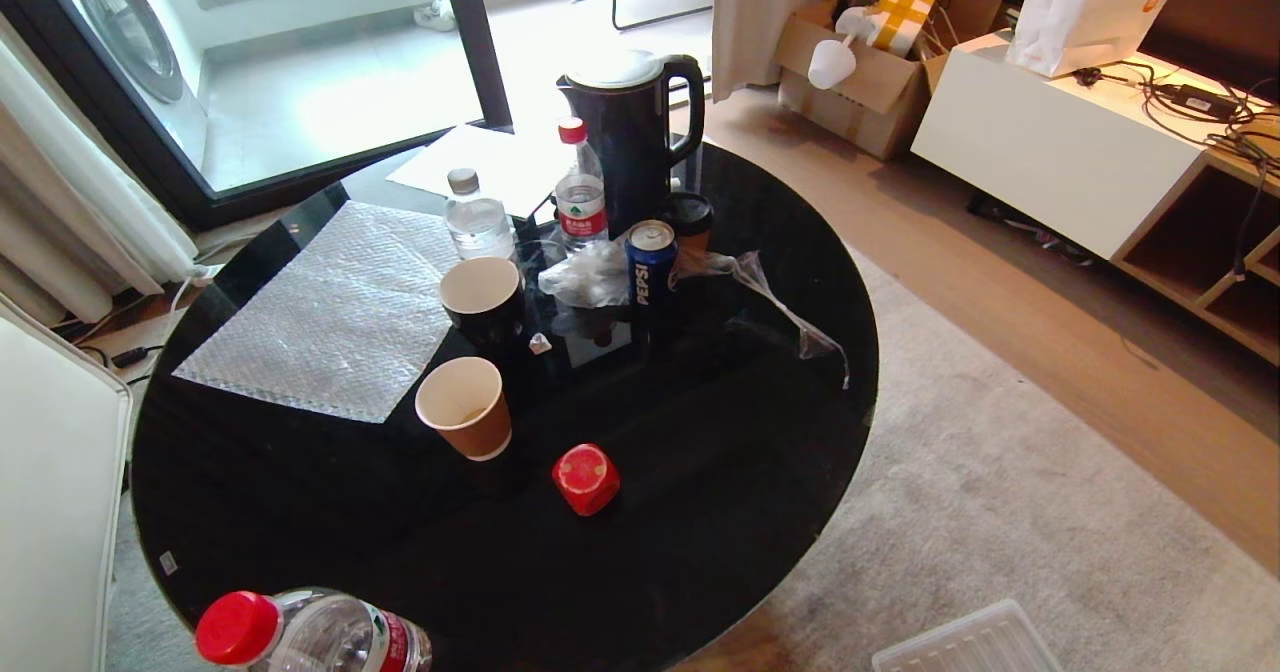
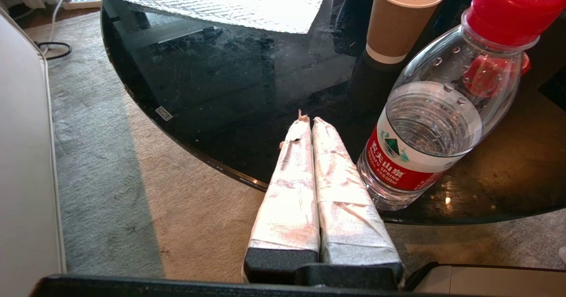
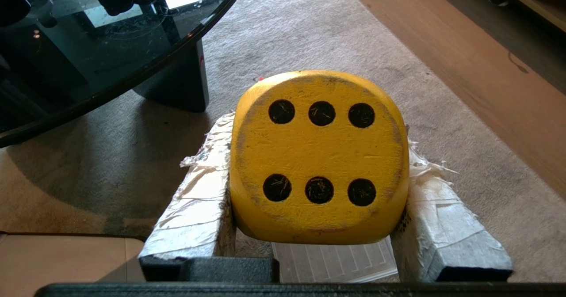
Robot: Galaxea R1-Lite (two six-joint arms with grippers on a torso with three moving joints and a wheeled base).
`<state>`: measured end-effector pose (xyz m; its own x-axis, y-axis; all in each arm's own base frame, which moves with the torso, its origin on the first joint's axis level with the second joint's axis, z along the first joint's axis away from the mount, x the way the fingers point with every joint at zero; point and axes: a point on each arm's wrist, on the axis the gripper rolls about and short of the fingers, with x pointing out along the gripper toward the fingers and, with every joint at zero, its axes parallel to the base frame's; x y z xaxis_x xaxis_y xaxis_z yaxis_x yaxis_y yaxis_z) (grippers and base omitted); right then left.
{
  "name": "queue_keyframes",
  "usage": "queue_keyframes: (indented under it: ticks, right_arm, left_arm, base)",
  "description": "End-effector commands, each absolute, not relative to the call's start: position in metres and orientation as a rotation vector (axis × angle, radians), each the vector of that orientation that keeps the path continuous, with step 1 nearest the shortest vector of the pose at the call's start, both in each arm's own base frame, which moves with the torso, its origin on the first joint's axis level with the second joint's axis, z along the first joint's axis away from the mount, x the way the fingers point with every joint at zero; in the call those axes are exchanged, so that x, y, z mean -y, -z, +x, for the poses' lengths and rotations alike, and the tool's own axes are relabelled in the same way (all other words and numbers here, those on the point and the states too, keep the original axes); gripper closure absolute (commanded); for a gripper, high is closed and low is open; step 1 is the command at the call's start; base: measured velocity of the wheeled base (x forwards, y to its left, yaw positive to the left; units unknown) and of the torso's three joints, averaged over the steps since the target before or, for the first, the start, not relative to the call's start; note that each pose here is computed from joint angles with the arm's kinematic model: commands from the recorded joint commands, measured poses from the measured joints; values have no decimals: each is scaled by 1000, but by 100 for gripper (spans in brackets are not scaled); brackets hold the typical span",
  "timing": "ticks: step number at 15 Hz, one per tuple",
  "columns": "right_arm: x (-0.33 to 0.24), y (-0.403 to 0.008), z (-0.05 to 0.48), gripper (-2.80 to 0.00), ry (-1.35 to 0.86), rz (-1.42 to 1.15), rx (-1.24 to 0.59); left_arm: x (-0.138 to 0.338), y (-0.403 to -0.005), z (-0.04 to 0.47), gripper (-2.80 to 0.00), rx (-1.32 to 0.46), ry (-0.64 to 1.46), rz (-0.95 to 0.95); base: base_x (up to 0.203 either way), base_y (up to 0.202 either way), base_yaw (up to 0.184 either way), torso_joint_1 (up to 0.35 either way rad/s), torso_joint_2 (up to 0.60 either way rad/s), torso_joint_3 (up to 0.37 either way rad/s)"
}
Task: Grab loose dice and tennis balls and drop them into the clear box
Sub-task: Put the toys in the box
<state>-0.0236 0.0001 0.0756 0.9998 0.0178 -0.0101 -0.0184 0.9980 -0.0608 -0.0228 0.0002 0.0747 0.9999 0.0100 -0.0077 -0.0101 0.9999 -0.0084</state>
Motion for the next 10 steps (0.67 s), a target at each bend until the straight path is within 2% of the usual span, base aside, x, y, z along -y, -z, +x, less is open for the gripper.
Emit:
queue_keyframes:
  ticks: [1, 7, 10]
  right_arm:
    - [0, -76, -24, 0, -20, -61, -10]
    - [0, -76, -24, 0, -20, -61, -10]
    - [0, -76, -24, 0, -20, -61, -10]
  left_arm:
    - [0, -75, -23, 0, -9, -11, -8]
    - [0, -75, -23, 0, -8, -11, -9]
    - [0, -75, -23, 0, -8, -11, -9]
  base:
    - [0, 0, 0, 0, 0, 0]
    - [0, 0, 0, 0, 0, 5]
    - [0, 0, 0, 3, 3, 166]
